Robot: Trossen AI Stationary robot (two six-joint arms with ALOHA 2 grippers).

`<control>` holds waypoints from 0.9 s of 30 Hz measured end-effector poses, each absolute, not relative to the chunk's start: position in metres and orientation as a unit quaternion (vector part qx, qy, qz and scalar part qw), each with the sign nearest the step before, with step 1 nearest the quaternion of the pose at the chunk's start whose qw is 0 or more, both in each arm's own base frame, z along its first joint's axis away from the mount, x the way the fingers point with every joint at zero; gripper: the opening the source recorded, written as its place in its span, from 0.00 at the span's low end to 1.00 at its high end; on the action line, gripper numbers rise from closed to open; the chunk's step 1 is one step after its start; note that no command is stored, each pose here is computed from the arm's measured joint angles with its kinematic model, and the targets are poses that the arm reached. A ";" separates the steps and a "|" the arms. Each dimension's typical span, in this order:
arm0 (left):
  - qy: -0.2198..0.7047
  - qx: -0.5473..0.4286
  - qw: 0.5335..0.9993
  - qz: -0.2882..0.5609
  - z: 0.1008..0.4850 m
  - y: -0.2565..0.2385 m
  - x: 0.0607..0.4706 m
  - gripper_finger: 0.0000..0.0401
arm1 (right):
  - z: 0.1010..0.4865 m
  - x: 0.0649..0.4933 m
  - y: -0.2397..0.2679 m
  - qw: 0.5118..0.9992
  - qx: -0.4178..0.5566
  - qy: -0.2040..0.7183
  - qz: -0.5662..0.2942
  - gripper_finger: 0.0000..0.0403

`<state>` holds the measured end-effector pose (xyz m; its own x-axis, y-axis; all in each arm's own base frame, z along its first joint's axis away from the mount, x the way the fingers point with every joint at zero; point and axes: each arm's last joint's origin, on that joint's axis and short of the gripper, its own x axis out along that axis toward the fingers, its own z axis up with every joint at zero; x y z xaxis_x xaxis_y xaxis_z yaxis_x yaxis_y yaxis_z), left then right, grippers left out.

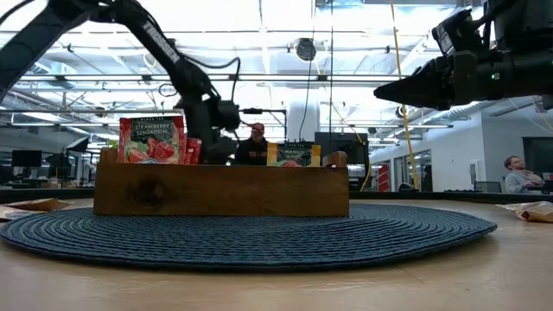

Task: Pick & Place Tea
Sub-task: Put the top yellow tea bag into the right section of the wooden organizer

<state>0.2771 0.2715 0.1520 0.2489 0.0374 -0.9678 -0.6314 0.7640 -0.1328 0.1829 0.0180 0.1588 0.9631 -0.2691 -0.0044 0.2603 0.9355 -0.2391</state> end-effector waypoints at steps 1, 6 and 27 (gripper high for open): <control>0.578 -0.245 0.741 0.238 0.147 0.274 0.277 0.74 | 0.159 0.183 0.018 0.984 -0.119 0.017 -0.134 0.35; 0.597 -0.212 0.738 0.234 0.128 0.274 0.287 0.86 | 0.159 0.183 0.018 0.984 -0.119 0.017 -0.134 0.35; 0.690 -0.095 0.676 0.241 0.116 0.249 0.300 0.04 | 0.157 0.183 0.018 0.983 -0.124 0.027 -0.134 0.35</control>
